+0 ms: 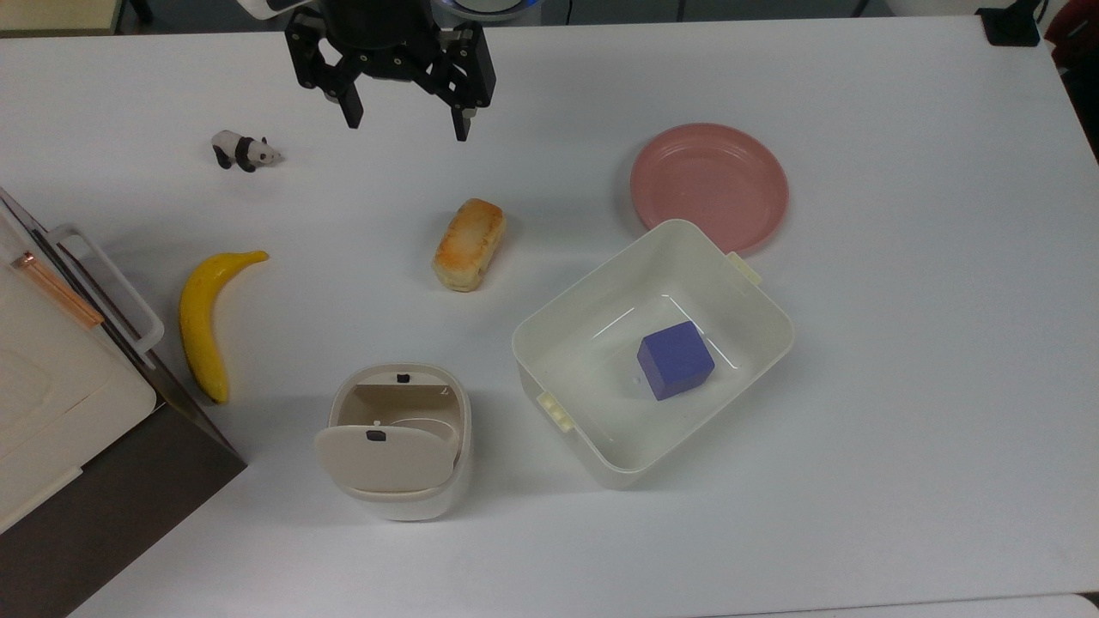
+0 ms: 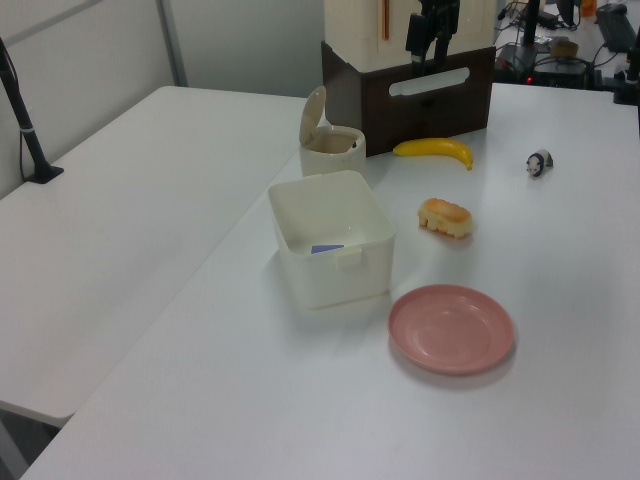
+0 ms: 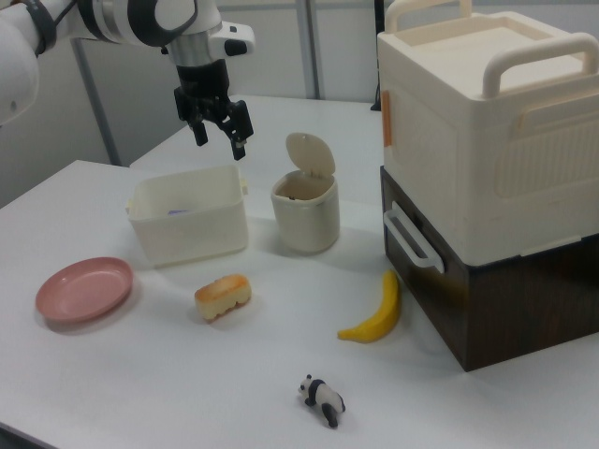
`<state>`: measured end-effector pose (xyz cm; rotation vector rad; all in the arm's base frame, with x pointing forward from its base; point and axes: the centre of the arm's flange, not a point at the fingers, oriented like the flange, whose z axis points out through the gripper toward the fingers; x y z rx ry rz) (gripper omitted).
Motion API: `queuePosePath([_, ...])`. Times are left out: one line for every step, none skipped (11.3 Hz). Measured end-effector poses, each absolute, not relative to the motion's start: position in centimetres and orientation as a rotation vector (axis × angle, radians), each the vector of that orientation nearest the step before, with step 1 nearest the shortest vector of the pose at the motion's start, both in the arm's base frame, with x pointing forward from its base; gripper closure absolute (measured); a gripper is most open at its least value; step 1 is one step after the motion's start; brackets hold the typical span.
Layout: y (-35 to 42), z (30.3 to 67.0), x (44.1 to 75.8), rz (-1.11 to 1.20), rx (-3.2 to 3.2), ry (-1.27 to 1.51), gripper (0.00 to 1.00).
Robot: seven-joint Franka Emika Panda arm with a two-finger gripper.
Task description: Close the trash can
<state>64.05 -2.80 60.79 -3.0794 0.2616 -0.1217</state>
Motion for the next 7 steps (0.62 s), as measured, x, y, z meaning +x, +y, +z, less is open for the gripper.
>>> queuePosePath([-2.82,60.79,64.05,-0.122,-3.079,0.261,0.0])
queuePosePath([-2.82,60.81,64.05,-0.122,-3.079,0.261,0.0])
queuePosePath([-2.83,60.83,64.05,-0.123,-3.079,0.261,0.0])
queuePosePath([-2.84,60.84,64.04,-0.123,-3.079,0.261,0.0])
queuePosePath([-2.84,60.86,64.04,-0.124,-3.08,0.255,0.0])
queuePosePath([-2.86,60.88,64.04,-0.125,-3.081,0.243,0.0])
queuePosePath([-2.88,60.91,64.03,-0.126,-3.082,0.24,0.0])
